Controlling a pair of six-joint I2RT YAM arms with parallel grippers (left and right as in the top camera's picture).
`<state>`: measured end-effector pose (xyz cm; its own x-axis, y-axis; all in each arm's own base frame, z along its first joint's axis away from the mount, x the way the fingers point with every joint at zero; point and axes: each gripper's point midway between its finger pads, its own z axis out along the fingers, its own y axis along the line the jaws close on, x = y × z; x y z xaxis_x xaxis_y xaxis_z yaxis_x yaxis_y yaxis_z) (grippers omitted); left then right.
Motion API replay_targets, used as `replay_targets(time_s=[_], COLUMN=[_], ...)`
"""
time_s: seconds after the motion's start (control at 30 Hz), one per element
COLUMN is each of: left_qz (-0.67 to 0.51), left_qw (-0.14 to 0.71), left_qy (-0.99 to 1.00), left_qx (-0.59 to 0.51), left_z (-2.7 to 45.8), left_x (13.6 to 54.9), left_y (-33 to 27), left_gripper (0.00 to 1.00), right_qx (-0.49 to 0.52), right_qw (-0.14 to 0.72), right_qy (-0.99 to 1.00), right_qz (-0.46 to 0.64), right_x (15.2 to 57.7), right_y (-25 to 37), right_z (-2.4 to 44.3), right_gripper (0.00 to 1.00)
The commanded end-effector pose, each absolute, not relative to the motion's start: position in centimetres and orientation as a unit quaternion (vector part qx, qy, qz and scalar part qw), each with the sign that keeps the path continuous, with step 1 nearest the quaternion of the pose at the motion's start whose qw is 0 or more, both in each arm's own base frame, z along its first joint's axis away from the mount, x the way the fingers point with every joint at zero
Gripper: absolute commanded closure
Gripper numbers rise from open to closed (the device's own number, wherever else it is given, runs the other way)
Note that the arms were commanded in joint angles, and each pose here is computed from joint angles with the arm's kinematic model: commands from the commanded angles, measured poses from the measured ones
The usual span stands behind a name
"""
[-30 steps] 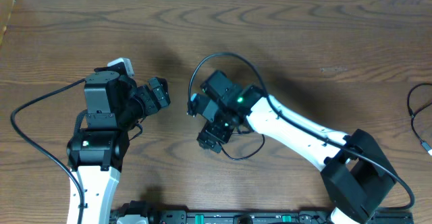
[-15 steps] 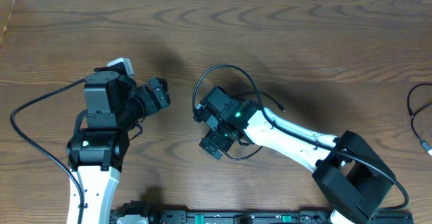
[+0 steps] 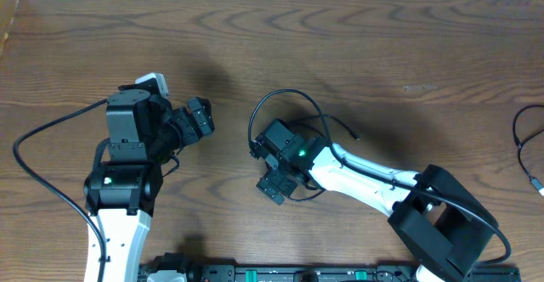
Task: Untangle cables
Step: 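Lower the right gripper onto the last black cable and grasp it, then drag the last black cable rightward off the table with the right gripper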
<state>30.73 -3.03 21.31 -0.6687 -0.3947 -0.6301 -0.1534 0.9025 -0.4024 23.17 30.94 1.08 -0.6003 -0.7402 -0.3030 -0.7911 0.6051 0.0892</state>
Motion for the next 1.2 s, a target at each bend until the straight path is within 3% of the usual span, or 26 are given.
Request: replay_targets(time_s=[0.0,0.5,0.73,0.83,0.93,1.17], left_qz=[-0.156,-0.156,-0.156,-0.156,-0.156,-0.156], left_qw=[0.387,0.387,0.387,0.387,0.387,0.387], left_qy=[0.895,0.895,0.895,0.895,0.895,0.895], left_qx=[-0.16,-0.16,-0.16,-0.16,-0.16,-0.16], left_z=[22.0,22.0,22.0,22.0,22.0,22.0], left_x=[30.8,30.8,30.8,30.8,30.8,30.8], left_y=[-2.7,-2.7,-2.7,-2.7,-2.7,-2.7], left_gripper=[0.04,0.04,0.04,0.04,0.04,0.04], right_qx=[-0.424,-0.432,-0.457,-0.466,-0.473,-0.472], right_qw=[0.124,0.131,0.135,0.135,0.128,0.129], right_qy=[0.892,0.89,0.877,0.873,0.871,0.871], right_qz=[0.098,0.07,0.06,0.05,0.044,0.042], right_x=[23.2,22.8,22.1,21.8,21.4,21.5], right_y=[30.6,29.6,30.0,30.0,30.0,30.1], right_z=[1.1,-0.2,-0.3,-0.5,-1.1,-1.4], right_gripper=[0.01,0.04,0.17,0.28,0.58,0.98])
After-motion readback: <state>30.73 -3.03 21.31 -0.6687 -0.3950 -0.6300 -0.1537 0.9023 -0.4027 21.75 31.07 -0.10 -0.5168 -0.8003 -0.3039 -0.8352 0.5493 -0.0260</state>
